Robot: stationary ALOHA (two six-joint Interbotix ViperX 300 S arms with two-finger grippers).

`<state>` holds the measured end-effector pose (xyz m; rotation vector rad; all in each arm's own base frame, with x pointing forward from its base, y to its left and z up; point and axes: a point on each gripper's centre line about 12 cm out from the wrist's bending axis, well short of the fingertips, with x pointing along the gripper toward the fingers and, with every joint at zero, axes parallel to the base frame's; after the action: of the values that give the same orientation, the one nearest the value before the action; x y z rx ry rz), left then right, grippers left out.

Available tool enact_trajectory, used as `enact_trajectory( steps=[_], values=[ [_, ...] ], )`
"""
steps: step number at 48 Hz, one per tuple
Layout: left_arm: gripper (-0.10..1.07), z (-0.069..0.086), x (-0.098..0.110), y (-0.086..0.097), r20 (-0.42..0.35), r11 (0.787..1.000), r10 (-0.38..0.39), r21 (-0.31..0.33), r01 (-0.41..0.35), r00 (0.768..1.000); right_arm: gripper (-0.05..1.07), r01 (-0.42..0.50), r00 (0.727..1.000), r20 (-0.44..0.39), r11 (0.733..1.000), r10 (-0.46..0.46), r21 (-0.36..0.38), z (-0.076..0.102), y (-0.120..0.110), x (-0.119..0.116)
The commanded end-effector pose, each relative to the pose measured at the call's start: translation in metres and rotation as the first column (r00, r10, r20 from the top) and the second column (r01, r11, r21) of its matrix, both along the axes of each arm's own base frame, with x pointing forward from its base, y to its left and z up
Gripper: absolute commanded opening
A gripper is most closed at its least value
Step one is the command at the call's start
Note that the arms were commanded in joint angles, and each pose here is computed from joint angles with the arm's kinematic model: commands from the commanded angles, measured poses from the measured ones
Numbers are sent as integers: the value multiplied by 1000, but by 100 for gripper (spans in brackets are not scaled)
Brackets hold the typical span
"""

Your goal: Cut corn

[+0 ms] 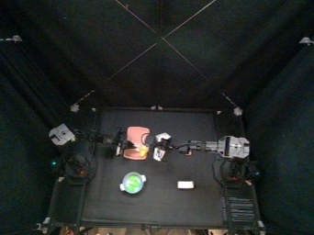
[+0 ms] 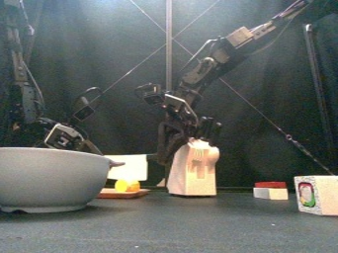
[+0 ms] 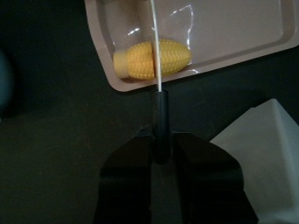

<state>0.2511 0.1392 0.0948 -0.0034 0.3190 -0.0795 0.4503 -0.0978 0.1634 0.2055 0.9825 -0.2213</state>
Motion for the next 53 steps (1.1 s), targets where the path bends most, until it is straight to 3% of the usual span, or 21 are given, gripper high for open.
enact_trajectory(
  steps=[1, 53],
  values=[
    [20, 4, 5, 5, 19, 1000, 2, 9, -2, 1000, 43, -4, 998, 59, 1000, 5, -8, 20, 2, 10],
    [20, -7, 6, 5, -8, 1000, 3, -16, -3, 1000, 43, -5, 1000, 21, 1000, 5, 2, -5, 1, 19]
  ],
)
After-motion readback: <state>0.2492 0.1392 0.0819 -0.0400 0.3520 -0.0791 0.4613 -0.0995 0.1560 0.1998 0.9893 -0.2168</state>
